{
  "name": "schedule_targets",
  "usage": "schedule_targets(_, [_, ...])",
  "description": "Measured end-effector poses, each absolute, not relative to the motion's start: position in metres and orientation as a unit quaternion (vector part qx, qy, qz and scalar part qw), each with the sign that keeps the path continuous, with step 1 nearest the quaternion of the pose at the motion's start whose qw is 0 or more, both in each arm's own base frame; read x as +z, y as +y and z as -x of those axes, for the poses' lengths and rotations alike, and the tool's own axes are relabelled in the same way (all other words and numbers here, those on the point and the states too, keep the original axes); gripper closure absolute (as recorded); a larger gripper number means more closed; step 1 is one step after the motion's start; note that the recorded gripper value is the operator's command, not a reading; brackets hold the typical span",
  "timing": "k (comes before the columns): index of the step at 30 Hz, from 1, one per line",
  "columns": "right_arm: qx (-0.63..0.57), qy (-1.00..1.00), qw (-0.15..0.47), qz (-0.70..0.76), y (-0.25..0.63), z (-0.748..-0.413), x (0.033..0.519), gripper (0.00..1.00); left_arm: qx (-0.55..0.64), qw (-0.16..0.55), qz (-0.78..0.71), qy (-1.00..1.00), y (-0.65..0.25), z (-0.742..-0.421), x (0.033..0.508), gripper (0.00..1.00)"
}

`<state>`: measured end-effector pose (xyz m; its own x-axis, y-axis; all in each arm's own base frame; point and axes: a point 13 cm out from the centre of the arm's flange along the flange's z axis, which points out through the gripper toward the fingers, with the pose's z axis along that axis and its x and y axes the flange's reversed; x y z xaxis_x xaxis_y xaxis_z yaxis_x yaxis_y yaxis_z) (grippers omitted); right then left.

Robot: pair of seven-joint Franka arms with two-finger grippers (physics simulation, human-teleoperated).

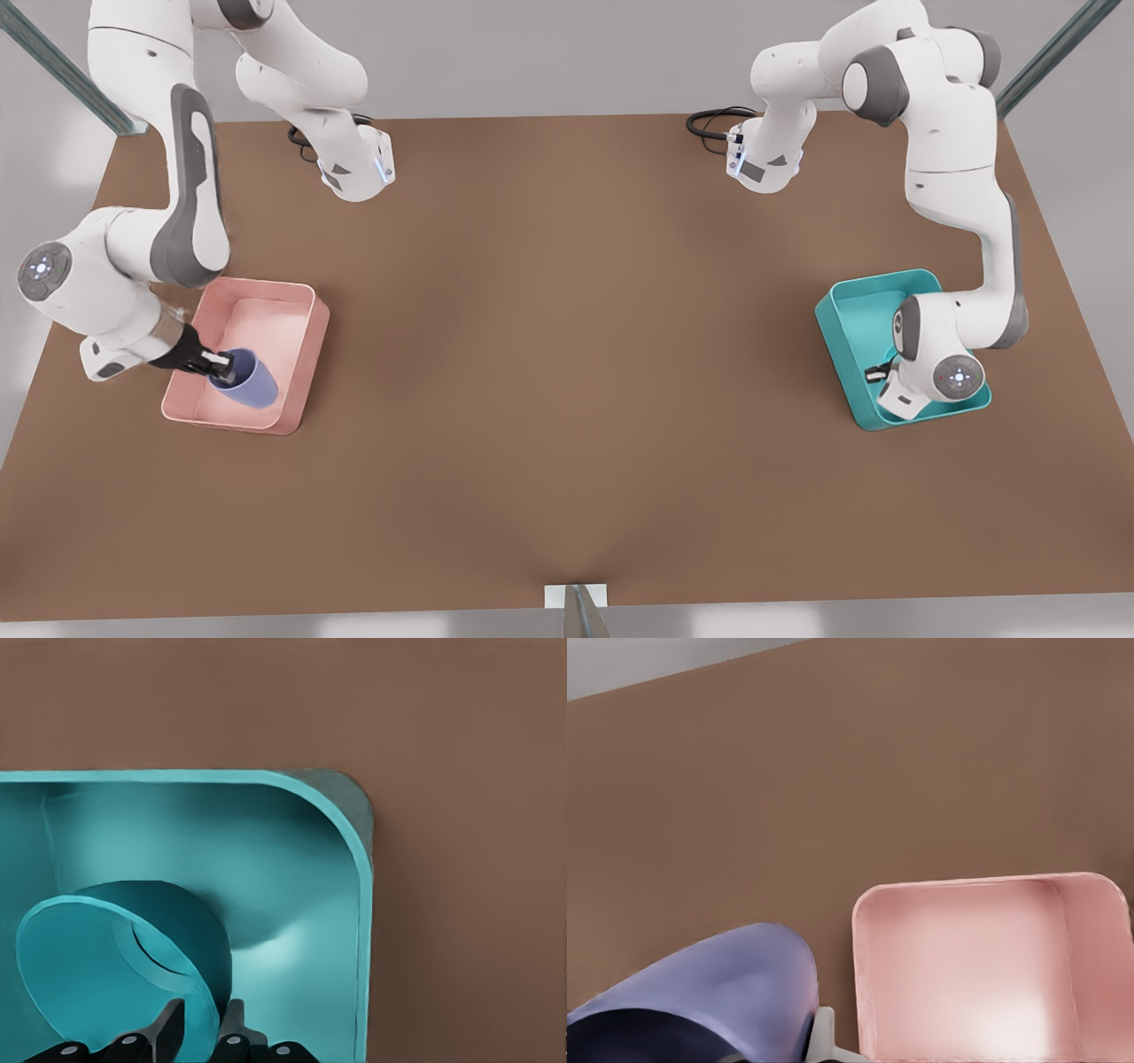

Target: Put the bowls and cups in different boxes

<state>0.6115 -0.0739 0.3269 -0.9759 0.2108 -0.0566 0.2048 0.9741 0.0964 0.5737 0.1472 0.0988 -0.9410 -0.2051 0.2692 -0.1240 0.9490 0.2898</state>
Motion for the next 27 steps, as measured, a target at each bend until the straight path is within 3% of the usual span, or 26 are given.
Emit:
schedule_targets(3, [0.037, 0.991, -0.027, -0.126, -0.143, -0.586, 0.286, 0.79, -0.130, 0.116, -0.087, -0.981, 0.138, -0.591, 0.150, 0.00])
schedule_targets(6, [0.039, 0.991, -0.072, -0.109, -0.155, -0.575, 0.237, 0.79, -0.099, 0.046, -0.096, -0.989, 0.095, -0.636, 0.294, 0.00])
schedule_targets(10, [0.043, 0.991, -0.094, -0.082, -0.155, -0.574, 0.189, 0.79, -0.040, 0.000, -0.033, -0.999, -0.038, -0.614, 0.453, 0.00])
schedule_targets(13, [0.045, 0.992, -0.098, -0.066, -0.156, -0.576, 0.164, 0.79, -0.025, 0.021, -0.020, -0.999, -0.062, -0.587, 0.483, 0.00])
schedule_targets(20, [0.047, 0.994, -0.094, -0.037, -0.155, -0.581, 0.115, 0.79, -0.021, 0.091, -0.029, -0.995, -0.054, -0.549, 0.487, 0.00])
schedule_targets(21, [0.047, 0.994, -0.093, -0.033, -0.154, -0.582, 0.110, 0.51, -0.021, 0.096, -0.029, -0.995, -0.054, -0.546, 0.487, 0.00])
schedule_targets(22, [0.047, 0.994, -0.094, -0.030, -0.153, -0.583, 0.104, 0.13, -0.021, 0.101, -0.029, -0.994, -0.054, -0.544, 0.487, 0.00])
schedule_targets(23, [0.045, 0.994, -0.094, -0.027, -0.152, -0.584, 0.099, 0.00, -0.021, 0.107, -0.029, -0.994, -0.054, -0.541, 0.486, 0.00])
schedule_targets(27, [0.028, 0.996, -0.086, -0.023, -0.157, -0.589, 0.100, 0.00, -0.022, 0.122, -0.027, -0.992, -0.055, -0.533, 0.486, 0.00])
